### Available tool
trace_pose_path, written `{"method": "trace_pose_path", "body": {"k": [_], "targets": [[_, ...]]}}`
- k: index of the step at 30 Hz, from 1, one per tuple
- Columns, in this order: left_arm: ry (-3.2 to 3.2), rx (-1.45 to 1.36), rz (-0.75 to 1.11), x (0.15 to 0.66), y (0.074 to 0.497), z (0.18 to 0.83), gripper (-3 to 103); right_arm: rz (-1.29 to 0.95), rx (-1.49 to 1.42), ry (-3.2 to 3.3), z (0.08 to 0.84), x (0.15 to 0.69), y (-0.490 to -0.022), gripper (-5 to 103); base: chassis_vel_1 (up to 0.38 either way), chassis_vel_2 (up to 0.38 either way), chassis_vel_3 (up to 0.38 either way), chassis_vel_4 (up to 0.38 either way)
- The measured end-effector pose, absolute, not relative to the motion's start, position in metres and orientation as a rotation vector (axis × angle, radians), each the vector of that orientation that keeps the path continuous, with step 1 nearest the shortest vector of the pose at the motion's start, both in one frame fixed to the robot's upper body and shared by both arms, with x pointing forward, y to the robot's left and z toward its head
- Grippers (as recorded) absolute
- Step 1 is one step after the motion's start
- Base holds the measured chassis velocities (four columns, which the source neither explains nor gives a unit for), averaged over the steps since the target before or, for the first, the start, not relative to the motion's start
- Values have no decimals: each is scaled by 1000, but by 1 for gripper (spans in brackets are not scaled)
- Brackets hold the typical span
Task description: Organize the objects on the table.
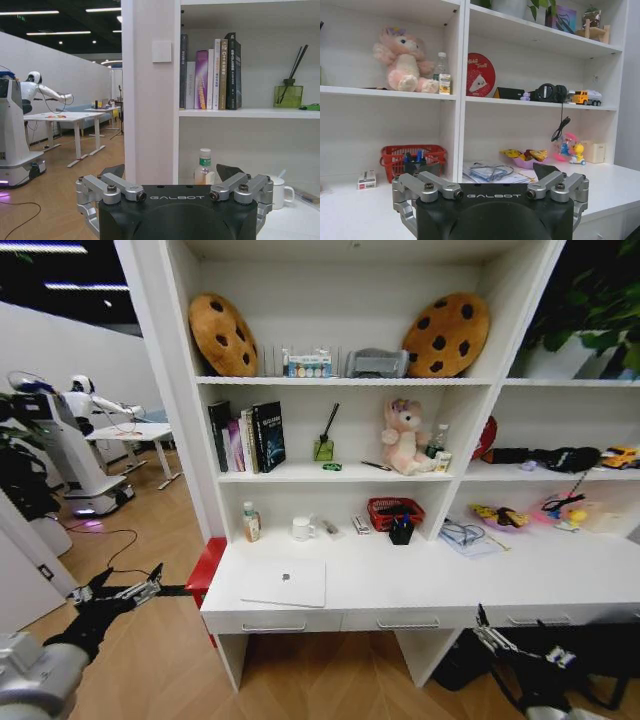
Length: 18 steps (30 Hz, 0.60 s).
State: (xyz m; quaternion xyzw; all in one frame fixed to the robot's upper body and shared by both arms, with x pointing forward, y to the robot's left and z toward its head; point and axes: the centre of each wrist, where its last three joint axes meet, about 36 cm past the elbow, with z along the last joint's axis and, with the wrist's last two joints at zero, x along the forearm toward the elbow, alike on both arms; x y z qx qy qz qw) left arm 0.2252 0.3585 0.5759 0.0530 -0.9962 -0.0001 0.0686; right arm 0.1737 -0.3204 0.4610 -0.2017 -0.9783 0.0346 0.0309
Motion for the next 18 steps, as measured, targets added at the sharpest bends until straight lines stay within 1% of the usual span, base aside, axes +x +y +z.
{"method": "trace_pose_path", "body": {"k": [3,8,11,15,18], "targets": [[-3000,158,0,225,358,576,100,107,-622,-3014,461,174,-320,100,-158,-187,133,173],[-3000,158,0,225,358,576,100,107,-622,-3014,461,174,-320,100,-44,-45,70,8],[-3000,158,0,225,358,576,100,106,-622,-3014,461,174,-320,100,7,53,-39,-57],[-3000,159,0,225,359,576,100,106,-621,-3015,461,174,-320,100,122,-2,-129,2],[-3000,159,0,225,359,576,100,106,-621,-3015,461,174,-320,100,173,-82,-164,106]]}}
